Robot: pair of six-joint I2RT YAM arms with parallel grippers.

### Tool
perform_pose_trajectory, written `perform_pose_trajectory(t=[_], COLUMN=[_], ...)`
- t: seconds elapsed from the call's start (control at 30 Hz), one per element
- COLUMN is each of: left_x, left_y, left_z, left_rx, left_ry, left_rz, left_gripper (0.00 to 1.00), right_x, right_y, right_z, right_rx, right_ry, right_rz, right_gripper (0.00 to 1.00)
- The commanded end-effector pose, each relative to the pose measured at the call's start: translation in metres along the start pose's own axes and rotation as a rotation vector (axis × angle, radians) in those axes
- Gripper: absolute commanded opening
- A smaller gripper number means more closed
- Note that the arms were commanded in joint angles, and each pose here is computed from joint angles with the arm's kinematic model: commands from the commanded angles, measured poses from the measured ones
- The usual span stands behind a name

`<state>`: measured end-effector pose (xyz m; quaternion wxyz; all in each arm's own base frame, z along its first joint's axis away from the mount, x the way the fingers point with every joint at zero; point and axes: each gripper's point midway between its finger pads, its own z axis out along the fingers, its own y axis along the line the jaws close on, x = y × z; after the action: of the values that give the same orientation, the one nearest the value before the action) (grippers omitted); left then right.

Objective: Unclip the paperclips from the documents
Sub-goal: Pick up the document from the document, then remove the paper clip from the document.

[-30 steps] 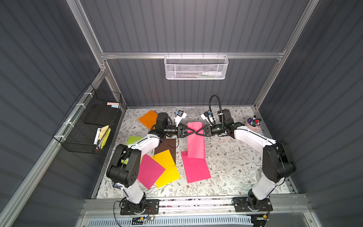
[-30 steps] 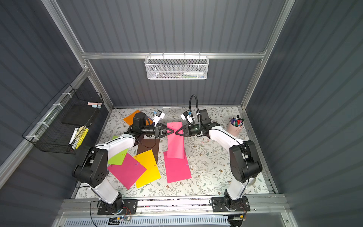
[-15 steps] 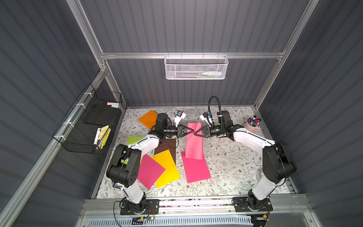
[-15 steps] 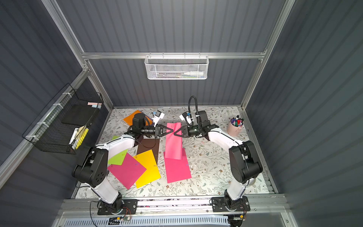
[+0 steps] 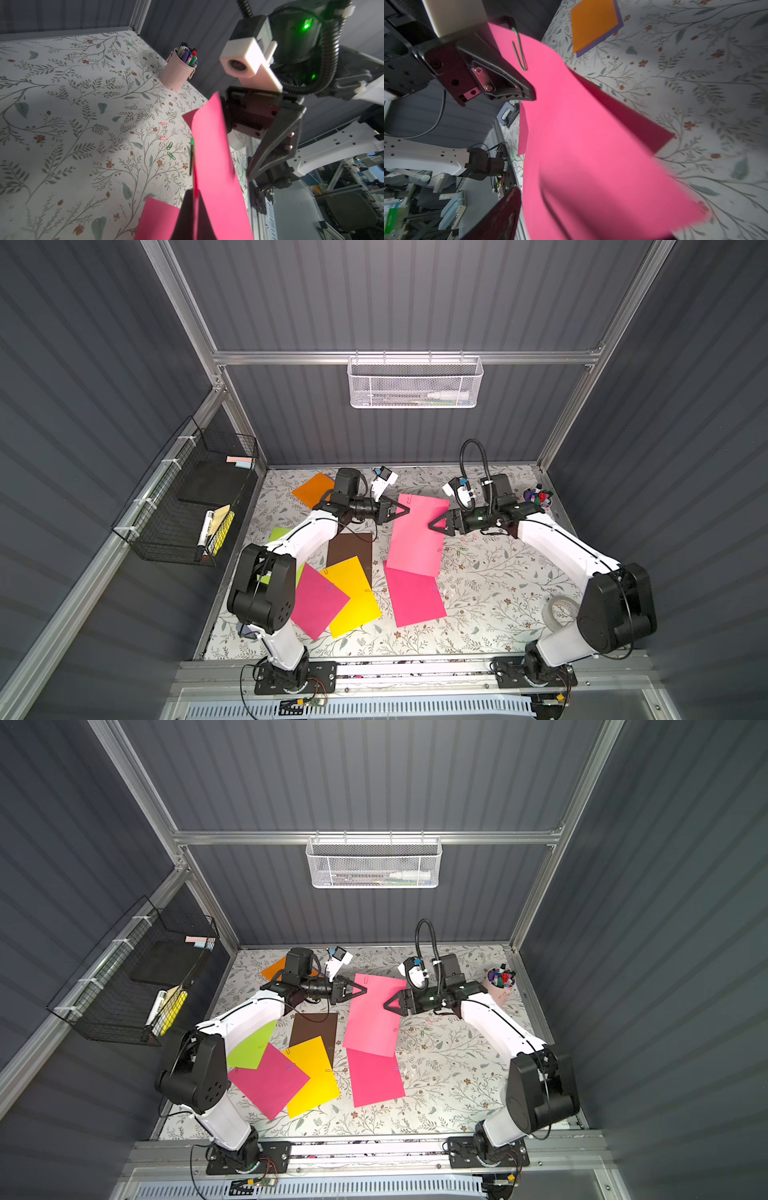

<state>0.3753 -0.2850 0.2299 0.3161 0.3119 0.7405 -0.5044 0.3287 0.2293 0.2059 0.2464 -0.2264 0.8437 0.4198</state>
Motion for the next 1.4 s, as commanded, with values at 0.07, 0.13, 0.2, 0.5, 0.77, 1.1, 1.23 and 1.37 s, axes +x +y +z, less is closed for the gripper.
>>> perform_pose_trajectory(t=[0.07, 0.13, 0.2, 0.5, 0.77, 1.1, 1.23, 1.37], left_x=[0.03, 0.037, 0.041, 0.033, 0.03, 0.006, 0.008, 0.01], left_y=[0.003, -0.003, -0.006, -0.028, -0.041, -0.052, -0.054, -0.055], left_z=[0.015, 0.024, 0.031, 0.035, 0.032, 0.029, 0.031, 0.033], left_rx=[-0.024, -0.012, -0.014, 0.017, 0.04, 0.042, 0.05, 0.056], left_ry=[0.125, 0.157, 0.185, 0.204, 0.203, 0.182, 0.188, 0.193], left_rz=[0.022, 0.037, 0.049, 0.146, 0.175, 0.226, 0.224, 0.225], left_gripper=[0.0, 0.0, 0.0, 0.0, 0.0, 0.0, 0.0, 0.0], right_x=[-0.001, -0.01, -0.02, -0.041, -0.039, -0.039, -0.041, -0.047], right_y=[0.0, 0.003, 0.008, 0.041, 0.047, 0.043, 0.042, 0.043], right_z=[-0.031, -0.039, -0.043, -0.035, -0.021, -0.006, -0.003, -0.002], right_rx=[0.079, 0.095, 0.087, -0.147, -0.342, -0.378, -0.379, -0.368], right_ry=[0.0, -0.034, -0.073, -0.157, -0.115, -0.082, -0.084, -0.102], right_rz=[-0.148, -0.192, -0.253, -0.542, -0.519, -0.479, -0.464, -0.48], right_gripper=[0.77, 0.77, 0.77, 0.7, 0.53, 0.35, 0.34, 0.32])
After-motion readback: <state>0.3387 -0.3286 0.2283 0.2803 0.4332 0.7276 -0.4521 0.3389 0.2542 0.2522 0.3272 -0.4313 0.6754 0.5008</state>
